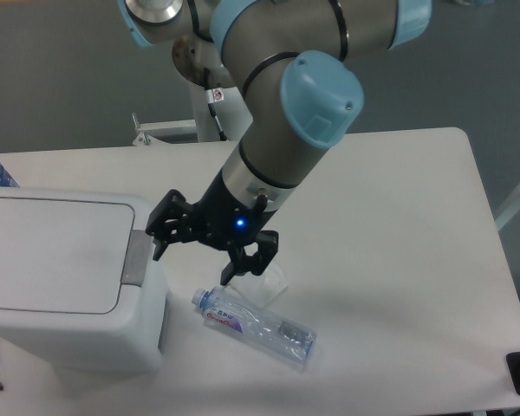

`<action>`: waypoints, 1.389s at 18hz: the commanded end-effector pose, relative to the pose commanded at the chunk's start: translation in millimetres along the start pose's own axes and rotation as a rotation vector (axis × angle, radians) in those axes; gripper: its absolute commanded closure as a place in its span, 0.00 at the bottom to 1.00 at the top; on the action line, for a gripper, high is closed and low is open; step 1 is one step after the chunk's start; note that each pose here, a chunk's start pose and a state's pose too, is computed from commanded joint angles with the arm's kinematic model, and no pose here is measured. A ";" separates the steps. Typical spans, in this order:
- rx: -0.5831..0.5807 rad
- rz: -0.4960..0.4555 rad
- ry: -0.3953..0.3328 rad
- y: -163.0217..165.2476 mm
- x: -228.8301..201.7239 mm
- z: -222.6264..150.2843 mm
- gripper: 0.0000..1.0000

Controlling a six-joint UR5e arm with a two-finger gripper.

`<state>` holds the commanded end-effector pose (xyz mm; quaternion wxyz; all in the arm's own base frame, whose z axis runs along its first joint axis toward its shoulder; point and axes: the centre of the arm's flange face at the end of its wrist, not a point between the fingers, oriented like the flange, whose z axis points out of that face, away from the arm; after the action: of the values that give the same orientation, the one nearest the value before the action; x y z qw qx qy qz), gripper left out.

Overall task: Open the trash can
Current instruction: 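Press the grey button on the trash can with the gripper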

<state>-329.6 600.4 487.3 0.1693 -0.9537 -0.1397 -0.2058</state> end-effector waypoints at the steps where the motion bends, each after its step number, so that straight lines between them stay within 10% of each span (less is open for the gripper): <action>1: -0.011 0.001 -0.008 0.0 1.8 3.0 0.00; 25: -0.070 -0.013 -0.045 1.2 10.2 22.7 0.00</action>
<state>-312.5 609.9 472.0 0.1313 -0.9624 -0.1426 -0.1901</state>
